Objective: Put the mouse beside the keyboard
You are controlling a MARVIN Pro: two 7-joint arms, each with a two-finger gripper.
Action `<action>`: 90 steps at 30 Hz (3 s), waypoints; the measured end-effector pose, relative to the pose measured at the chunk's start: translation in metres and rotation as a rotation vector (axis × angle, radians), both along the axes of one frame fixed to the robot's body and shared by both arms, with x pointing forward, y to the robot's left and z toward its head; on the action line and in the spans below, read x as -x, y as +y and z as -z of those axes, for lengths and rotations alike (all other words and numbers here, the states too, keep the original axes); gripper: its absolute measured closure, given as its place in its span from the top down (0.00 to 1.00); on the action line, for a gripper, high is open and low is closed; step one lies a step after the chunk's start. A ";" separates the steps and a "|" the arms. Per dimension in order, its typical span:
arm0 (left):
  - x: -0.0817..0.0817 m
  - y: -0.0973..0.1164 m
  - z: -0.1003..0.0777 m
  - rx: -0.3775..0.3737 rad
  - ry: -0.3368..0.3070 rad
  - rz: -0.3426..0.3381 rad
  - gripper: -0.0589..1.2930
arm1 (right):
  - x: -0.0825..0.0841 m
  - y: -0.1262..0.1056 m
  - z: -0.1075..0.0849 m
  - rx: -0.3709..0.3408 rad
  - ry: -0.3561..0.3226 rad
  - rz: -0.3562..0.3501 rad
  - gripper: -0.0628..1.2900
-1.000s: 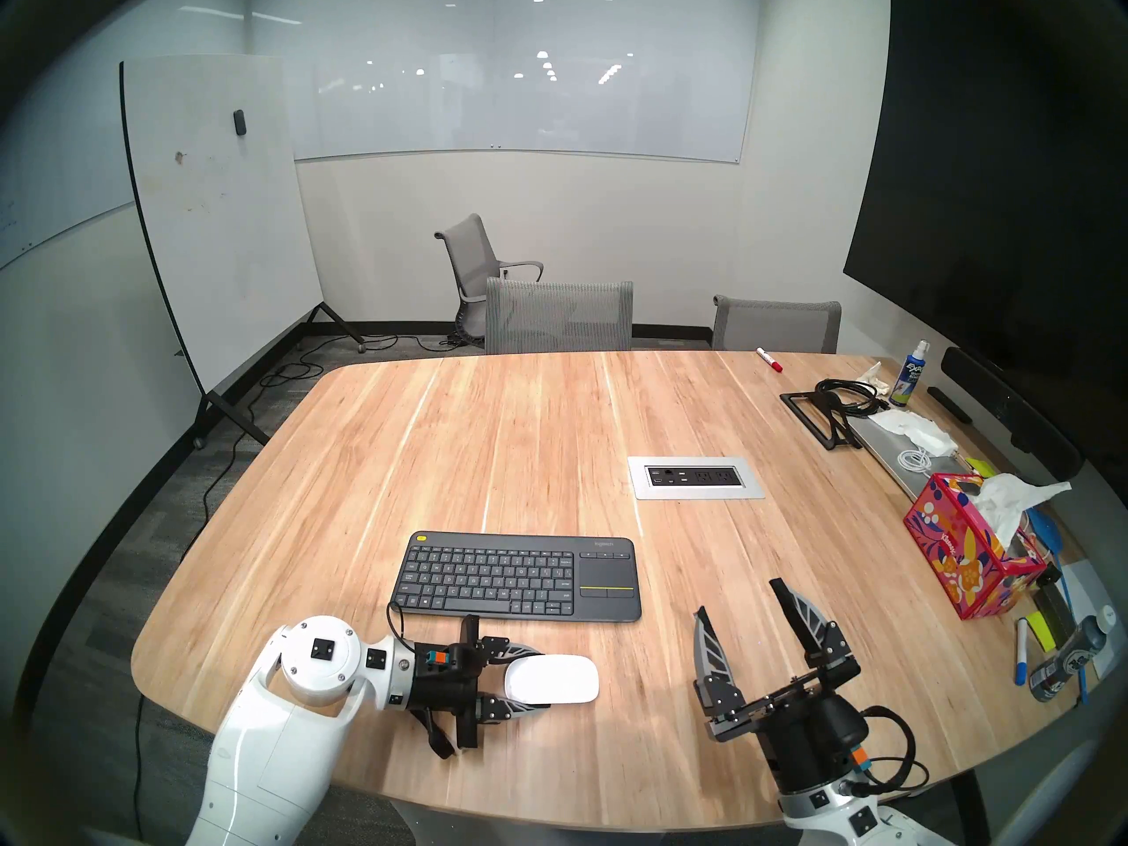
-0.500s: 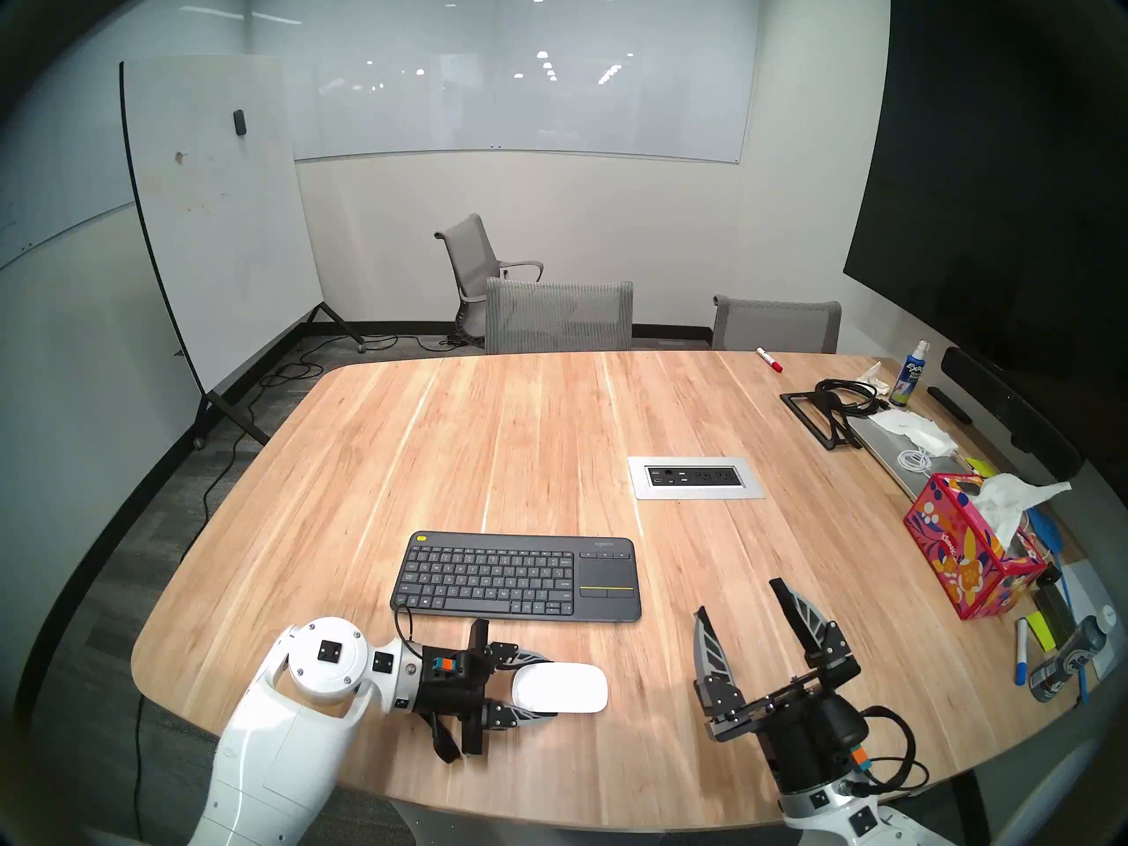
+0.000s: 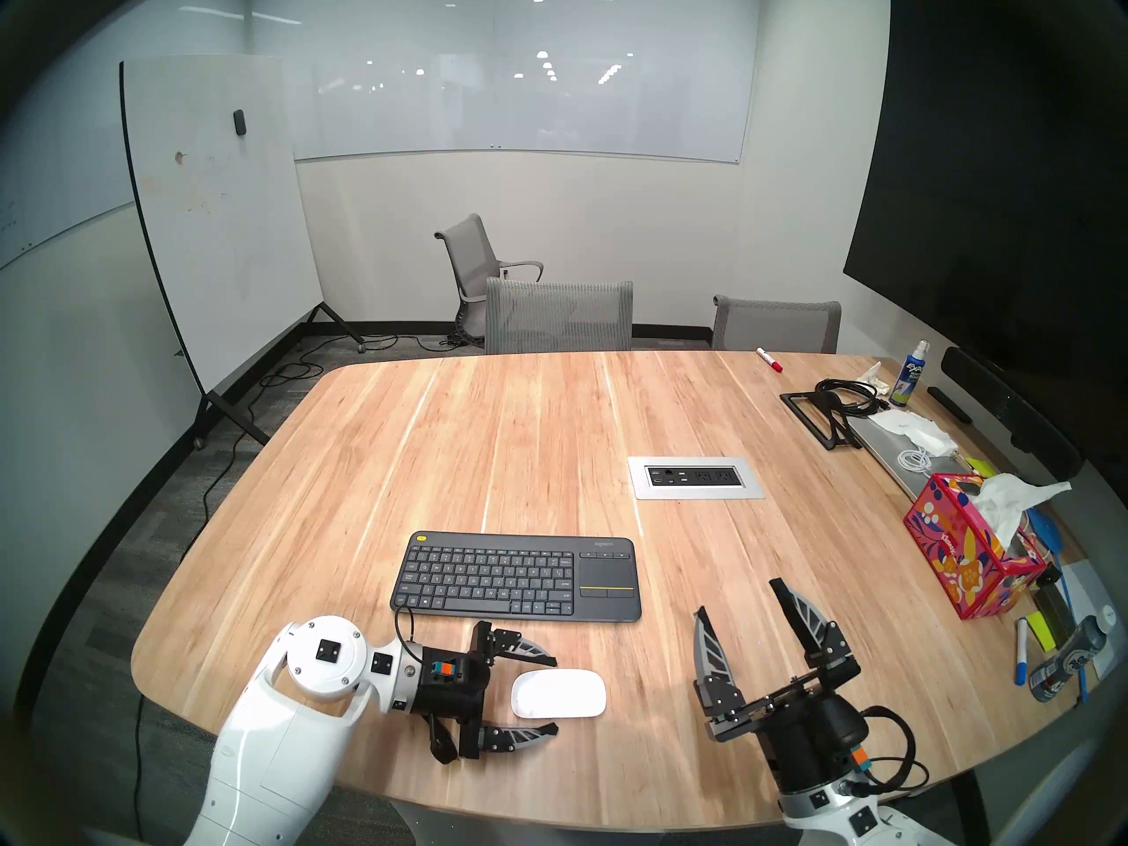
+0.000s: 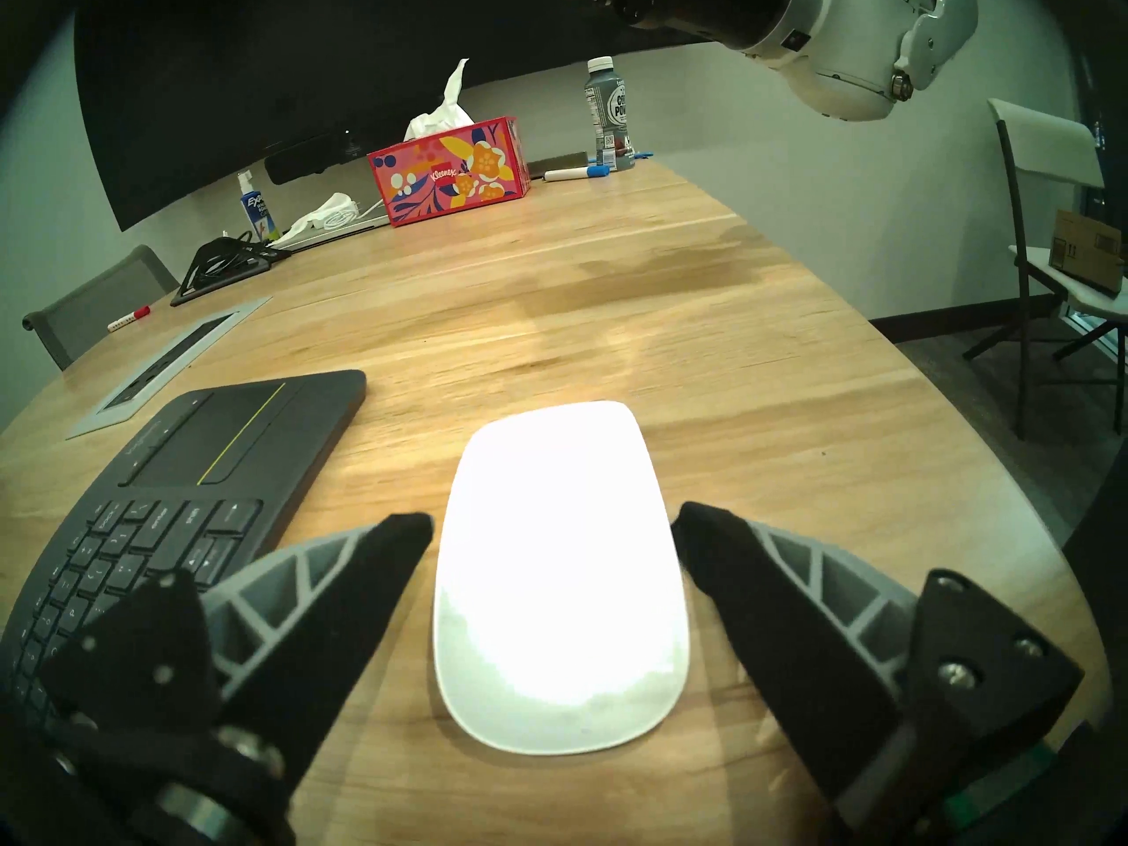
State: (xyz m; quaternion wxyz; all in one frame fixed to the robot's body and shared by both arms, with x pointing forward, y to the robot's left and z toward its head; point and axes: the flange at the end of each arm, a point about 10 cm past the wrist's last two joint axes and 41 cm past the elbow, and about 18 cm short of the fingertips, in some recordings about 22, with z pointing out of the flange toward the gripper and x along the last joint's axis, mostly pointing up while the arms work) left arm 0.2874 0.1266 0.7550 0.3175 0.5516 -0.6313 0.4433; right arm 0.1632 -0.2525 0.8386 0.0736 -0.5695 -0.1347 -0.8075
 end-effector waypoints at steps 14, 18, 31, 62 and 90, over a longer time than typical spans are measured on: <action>-0.020 0.071 -0.033 0.038 -0.042 -0.216 0.92 | 0.000 0.000 0.000 0.000 0.000 0.000 0.92; -0.027 0.097 -0.043 0.060 -0.059 -0.302 0.92 | 0.000 0.000 0.000 0.000 0.000 0.000 0.92; -0.013 0.170 -0.056 0.175 -0.023 -0.578 0.92 | 0.000 0.000 0.000 0.000 0.000 0.000 0.92; -0.016 0.190 -0.063 0.287 0.014 -0.932 0.92 | -0.016 -0.038 0.002 0.104 0.023 -0.023 0.92; -0.016 0.189 -0.064 0.287 0.007 -0.924 0.92 | 0.018 -0.067 0.010 0.229 0.100 -0.372 0.92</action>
